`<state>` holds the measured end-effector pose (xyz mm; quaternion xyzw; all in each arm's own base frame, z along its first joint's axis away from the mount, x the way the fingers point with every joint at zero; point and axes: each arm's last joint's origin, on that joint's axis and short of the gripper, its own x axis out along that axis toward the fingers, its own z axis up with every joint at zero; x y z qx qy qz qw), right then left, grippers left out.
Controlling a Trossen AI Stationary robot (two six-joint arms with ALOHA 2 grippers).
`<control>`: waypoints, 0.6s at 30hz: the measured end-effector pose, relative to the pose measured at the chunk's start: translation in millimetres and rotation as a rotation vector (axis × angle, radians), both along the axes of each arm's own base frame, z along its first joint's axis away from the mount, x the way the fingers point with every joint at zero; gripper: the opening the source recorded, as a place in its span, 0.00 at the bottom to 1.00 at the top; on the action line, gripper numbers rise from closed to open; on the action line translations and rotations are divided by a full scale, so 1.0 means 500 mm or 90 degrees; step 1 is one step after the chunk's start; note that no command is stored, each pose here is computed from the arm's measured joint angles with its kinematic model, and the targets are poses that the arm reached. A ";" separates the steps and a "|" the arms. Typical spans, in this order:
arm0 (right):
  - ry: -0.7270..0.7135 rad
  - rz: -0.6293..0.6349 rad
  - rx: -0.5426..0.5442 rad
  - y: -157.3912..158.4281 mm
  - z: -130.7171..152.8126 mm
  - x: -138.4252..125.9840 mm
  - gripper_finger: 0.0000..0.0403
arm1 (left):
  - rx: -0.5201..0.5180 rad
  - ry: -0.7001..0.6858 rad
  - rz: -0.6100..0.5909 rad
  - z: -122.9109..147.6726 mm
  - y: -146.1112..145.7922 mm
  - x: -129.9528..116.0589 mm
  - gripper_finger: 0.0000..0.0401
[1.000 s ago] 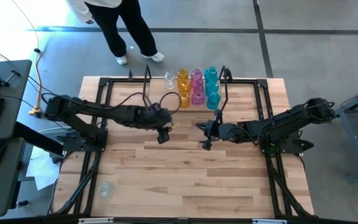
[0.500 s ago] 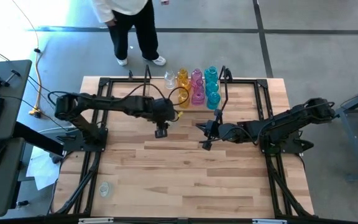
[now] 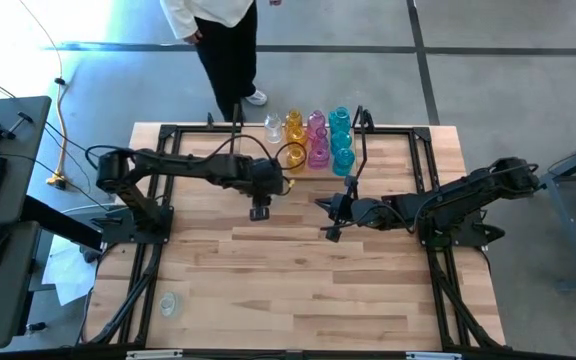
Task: Sort vases onto shelf
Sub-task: Put the top transparent vase on the shelf aligned with the other transparent vase
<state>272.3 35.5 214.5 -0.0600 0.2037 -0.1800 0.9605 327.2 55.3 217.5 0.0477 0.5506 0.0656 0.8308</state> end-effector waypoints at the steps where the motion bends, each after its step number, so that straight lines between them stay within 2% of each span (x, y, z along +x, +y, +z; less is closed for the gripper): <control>1: 0.000 0.000 0.000 0.000 0.000 0.000 0.01 | 0.001 0.001 0.000 -0.001 0.000 0.001 0.29; 11: 0.000 0.000 0.000 0.000 0.000 0.000 0.01 | 0.025 0.009 -0.027 -0.002 0.004 0.000 0.04; 18: 0.000 0.000 0.000 0.000 0.000 0.000 0.01 | 0.034 0.035 -0.022 0.023 0.005 0.000 0.03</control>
